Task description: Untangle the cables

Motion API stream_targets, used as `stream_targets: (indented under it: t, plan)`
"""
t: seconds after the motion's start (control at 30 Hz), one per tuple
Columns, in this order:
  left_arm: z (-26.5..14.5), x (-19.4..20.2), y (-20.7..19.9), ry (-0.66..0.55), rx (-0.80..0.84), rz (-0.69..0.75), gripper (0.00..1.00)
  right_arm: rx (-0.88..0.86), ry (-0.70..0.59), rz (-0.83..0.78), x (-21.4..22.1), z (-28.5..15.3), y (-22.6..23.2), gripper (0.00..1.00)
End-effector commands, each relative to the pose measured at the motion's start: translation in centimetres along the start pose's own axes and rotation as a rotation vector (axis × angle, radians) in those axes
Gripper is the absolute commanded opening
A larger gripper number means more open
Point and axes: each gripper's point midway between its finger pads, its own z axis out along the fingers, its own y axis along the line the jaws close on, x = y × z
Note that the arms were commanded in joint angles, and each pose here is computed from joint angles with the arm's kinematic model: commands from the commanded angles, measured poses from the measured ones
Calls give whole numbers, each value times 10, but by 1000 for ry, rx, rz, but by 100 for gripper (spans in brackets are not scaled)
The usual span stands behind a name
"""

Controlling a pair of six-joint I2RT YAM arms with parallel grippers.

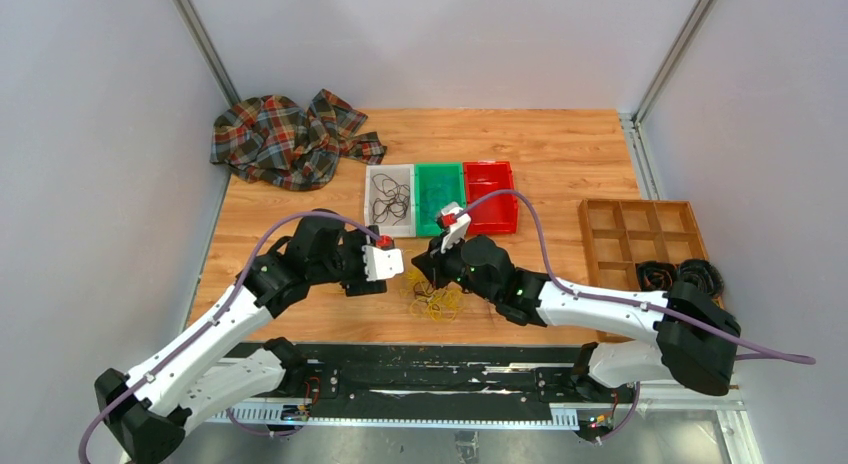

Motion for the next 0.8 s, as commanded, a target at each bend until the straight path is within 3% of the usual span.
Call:
stream_targets:
  t: [0.0,0.07,0.3,0.37,0.47,0.63,0.7,0.77]
  plan:
    - [7,-35,34,-112,-84,81,73,-97,-48,50,-27,2,24,1]
    - [7,-42,46,-132,-133,107,72,-113,-44,54,-28,3,28,1]
    - [12,-48,23,-145,-18,225,60,-138,-46,59,-35,5,35,1]
    - [12,-51,25,-147,-29,223,49,-143,-40,59,-34,6,36,1]
    - [12,-52,35,-139,-77,209,24,-151,-42,71,-33,5,38,1]
    - [12,-54,47,-115,-117,149,2,-151,-57,92,-36,4,38,1]
    - [5,-68,57,-142,-151,100,1,-134,-69,115,-38,4,35,6]
    - [-4,-84,61,-183,-153,21,1,-123,-88,135,-40,5,33,21]
